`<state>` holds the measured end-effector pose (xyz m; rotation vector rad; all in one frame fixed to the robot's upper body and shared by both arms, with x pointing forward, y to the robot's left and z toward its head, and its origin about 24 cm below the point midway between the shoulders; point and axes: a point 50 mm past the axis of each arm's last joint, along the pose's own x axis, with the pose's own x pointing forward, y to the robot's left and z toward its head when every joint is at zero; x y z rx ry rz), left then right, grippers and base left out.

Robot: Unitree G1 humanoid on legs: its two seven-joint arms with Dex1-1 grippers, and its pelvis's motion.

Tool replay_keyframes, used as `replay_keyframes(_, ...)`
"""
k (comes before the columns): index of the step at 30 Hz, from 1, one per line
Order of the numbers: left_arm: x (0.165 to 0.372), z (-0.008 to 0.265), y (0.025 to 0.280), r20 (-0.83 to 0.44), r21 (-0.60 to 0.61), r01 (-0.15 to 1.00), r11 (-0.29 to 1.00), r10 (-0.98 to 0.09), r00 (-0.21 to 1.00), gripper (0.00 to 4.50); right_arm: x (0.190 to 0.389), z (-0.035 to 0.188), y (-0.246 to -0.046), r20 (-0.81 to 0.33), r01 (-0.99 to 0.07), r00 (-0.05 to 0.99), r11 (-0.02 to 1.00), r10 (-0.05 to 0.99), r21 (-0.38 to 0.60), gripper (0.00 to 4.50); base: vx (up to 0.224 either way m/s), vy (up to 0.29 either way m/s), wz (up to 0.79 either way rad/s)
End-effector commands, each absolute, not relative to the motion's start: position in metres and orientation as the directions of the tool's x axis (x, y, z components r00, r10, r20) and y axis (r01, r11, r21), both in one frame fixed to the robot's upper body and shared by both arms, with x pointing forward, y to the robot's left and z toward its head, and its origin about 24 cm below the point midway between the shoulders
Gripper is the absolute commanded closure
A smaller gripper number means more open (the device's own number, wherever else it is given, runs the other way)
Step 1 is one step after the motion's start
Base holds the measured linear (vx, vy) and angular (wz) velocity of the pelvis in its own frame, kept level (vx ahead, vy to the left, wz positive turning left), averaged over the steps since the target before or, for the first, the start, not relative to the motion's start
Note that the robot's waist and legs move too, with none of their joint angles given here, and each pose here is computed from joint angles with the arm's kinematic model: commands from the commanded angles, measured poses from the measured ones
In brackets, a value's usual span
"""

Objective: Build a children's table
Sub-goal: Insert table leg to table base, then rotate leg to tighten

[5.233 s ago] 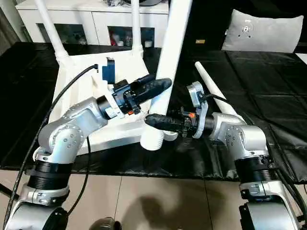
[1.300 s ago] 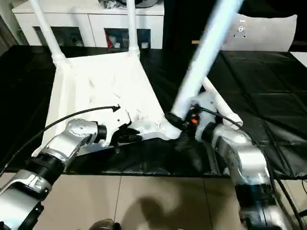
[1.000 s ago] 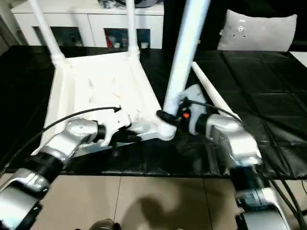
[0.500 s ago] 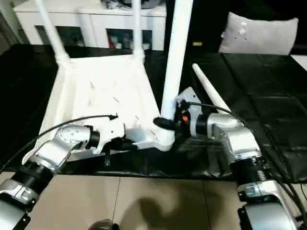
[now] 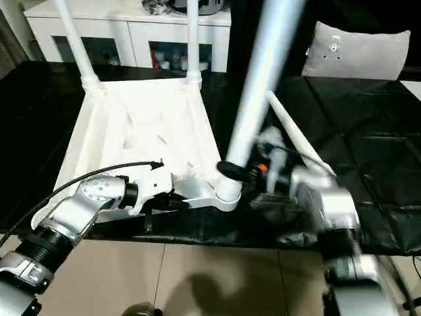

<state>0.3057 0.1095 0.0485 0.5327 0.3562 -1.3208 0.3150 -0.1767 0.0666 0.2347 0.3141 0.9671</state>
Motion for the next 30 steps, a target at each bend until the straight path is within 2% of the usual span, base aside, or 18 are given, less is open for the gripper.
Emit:
replay_keyframes(1,0.305,0.053,0.102,-0.495,0.187,0.970,0.152,-0.839,0.227,4.50,0.301,0.040,-0.180,-0.223,-0.724,0.528,0.572,0.819,0.386,2.64,0.000,0.000,0.00)
replay_keyframes(5,0.305,0.052,0.102,-0.500,0.188,0.970,0.157,-0.834,0.232,4.50,0.291,0.033,-0.179,-0.203,-0.734,0.545,0.580,0.814,0.353,2.64,0.000,0.000,0.00)
replay_keyframes(8,0.305,0.051,0.102,-0.507,0.185,0.971,0.152,-0.832,0.227,4.50,0.283,0.026,-0.176,-0.259,-0.747,0.546,0.603,0.796,0.278,2.64,0.000,0.000,0.00)
replay_keyframes(14,0.304,0.050,0.102,-0.517,0.188,0.972,0.141,-0.827,0.220,4.50,0.282,0.022,-0.175,-0.320,-0.762,0.541,0.614,0.777,0.203,2.64,0.000,0.000,0.00)
replay_keyframes(15,0.303,0.049,0.102,-0.525,0.191,0.973,0.128,-0.824,0.211,4.50,0.283,0.022,-0.174,-0.343,-0.773,0.529,0.607,0.776,0.182,2.64,0.000,0.000,0.00)
replay_keyframes(16,0.303,0.050,0.102,-0.545,0.200,0.976,0.089,-0.817,0.187,4.50,0.287,0.024,-0.171,-0.394,-0.811,0.474,0.565,0.787,0.153,2.64,0.000,0.000,0.00)
replay_keyframes(17,0.303,0.050,0.102,-0.545,0.200,0.976,0.089,-0.817,0.187,4.50,0.287,0.024,-0.171,-0.394,-0.811,0.474,0.565,0.787,0.153,2.64,0.000,0.000,0.00)
replay_keyframes(19,0.304,0.052,0.103,-0.566,0.208,0.977,0.048,-0.808,0.161,4.50,0.289,0.025,-0.169,-0.452,-0.848,0.399,0.509,0.797,0.149,2.64,0.000,0.000,0.00)
replay_keyframes(25,0.311,0.057,0.105,-0.589,0.223,0.975,0.016,-0.795,0.147,4.50,0.288,0.022,-0.165,-0.510,-0.889,0.290,0.425,0.810,0.169,2.64,0.000,0.000,0.00)
replay_keyframes(30,0.317,0.060,0.107,-0.590,0.222,0.975,0.025,-0.792,0.155,4.50,0.289,0.020,-0.161,-0.516,-0.899,0.266,0.403,0.814,0.173,2.64,0.000,0.000,0.00)
